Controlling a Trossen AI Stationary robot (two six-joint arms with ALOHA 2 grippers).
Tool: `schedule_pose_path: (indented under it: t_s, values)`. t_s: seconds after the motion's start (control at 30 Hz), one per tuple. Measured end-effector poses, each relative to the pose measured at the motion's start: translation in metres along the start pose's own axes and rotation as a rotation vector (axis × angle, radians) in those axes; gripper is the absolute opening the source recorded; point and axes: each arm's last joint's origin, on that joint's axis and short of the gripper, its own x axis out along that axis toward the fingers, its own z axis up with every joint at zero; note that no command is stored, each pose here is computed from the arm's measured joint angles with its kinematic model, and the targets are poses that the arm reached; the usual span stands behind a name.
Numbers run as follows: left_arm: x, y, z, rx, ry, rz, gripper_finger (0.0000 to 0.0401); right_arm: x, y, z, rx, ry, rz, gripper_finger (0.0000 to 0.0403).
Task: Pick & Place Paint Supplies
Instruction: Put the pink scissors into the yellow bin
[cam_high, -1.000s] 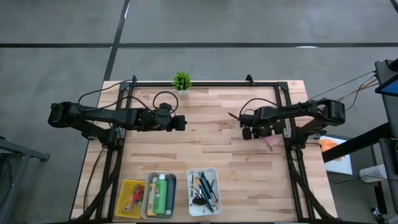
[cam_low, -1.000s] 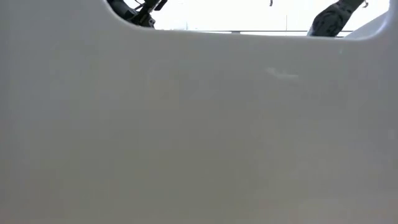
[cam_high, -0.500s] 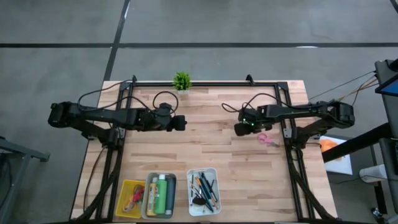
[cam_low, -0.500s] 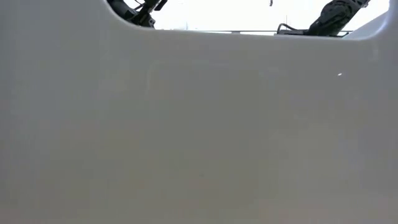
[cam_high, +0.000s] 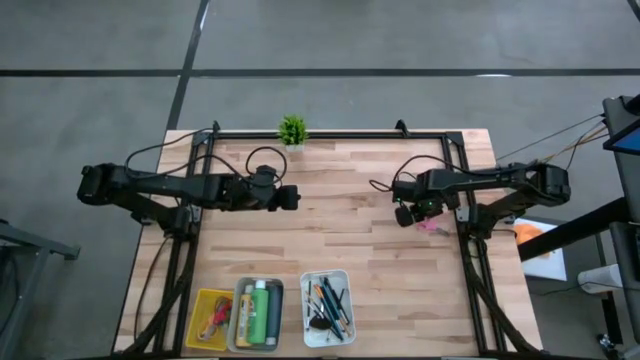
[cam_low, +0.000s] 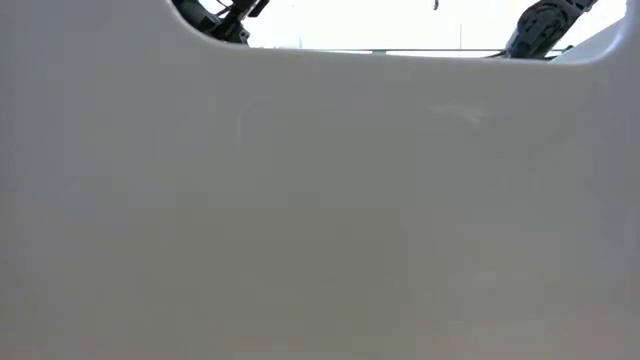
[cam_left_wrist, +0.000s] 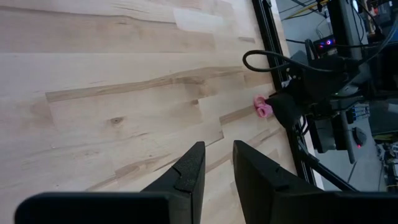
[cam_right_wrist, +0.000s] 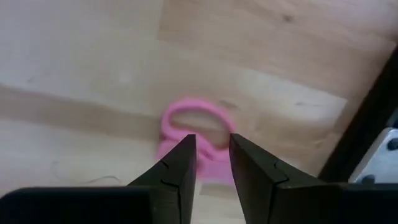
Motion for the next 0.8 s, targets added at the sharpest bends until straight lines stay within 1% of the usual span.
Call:
schedule_pose_path:
  t_s: [0.13,0.33,0.5,0.53,0.63,0.7,0.8]
  values:
    - [0.0,0.0,0.0,0.0,0.0,0.0,0.0085,0.008,0.0,0.001,0.055,-0.029,0.015,0.0093]
    - [0.0,0.0,0.0,0.0,0.0,0.0,0.0085,0.023,-0.002,-0.001,0.071,-0.041,0.049,0.0093]
    - [0.0,0.0,0.0,0.0,0.0,0.0,0.0085,0.023,0.0,0.0,0.106,-0.049,0.078,0.0093]
    - [0.0,0.0,0.0,0.0,0.0,0.0,0.0085,0.022,0.003,0.001,0.11,-0.058,0.096,0.0093]
    - [0.0,0.0,0.0,0.0,0.0,0.0,0.0085,0.014,0.015,0.008,0.123,-0.115,0.211,0.0093]
    - [0.0,0.0,0.0,0.0,0.0,0.0,0.0085,0.014,0.019,0.01,0.121,-0.136,0.252,0.0093]
    - [0.0,0.0,0.0,0.0,0.0,0.0,0.0085,0.014,0.031,0.017,0.13,-0.179,0.351,0.0093]
